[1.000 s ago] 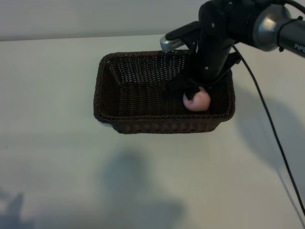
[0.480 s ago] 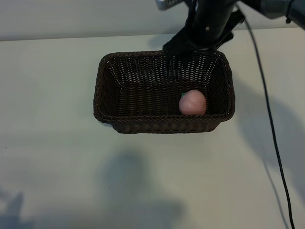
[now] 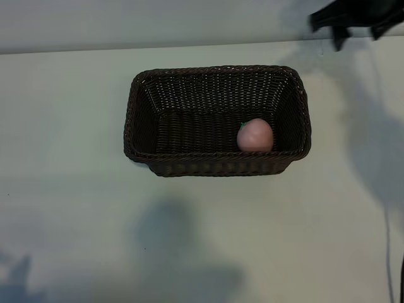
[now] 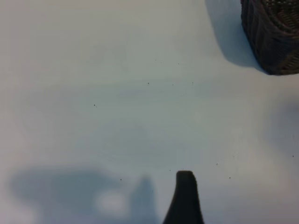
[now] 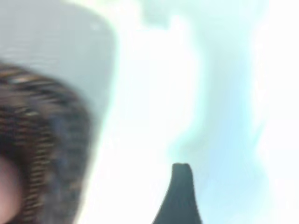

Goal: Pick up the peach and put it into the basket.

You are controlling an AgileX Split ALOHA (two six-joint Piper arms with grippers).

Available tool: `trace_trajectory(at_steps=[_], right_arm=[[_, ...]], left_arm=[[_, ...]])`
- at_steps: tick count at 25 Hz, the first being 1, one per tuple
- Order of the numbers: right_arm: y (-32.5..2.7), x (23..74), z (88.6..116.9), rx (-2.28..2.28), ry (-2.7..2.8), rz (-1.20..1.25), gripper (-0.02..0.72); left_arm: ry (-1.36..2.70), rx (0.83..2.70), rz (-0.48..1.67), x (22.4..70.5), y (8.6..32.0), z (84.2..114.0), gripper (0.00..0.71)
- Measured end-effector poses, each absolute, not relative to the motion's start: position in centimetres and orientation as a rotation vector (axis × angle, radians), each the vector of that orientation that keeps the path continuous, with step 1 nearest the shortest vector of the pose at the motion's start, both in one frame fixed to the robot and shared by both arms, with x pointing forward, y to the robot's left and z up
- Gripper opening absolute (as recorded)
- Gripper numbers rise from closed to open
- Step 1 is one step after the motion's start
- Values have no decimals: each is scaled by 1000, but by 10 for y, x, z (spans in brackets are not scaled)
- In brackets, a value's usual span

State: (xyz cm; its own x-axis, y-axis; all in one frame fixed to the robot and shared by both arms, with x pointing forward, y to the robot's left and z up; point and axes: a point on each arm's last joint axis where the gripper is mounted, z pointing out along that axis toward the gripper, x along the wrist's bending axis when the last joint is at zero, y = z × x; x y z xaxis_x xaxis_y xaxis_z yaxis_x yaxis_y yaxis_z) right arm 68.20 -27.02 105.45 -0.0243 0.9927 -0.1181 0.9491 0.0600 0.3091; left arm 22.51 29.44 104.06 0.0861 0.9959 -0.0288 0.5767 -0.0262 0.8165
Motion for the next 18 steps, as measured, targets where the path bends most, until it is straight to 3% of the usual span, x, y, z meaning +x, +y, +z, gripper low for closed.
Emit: trace_trajectory(at_steps=[5,10,13,18], right_arm=[[-322,682,1055,2085,1937,208,581],[-332,681,1056,2091,1934,214,577],[-330,677,1068,2077,1936,260,577],[-327,656,1115,2023,1881,383,574]], left_arm=[[1569,1685,782,225,294,1041,592],[1569,1685,782,225,294,1041,592],[1569,1685,782,225,294,1041,592],[1569,1685,782,225,294,1041,592]])
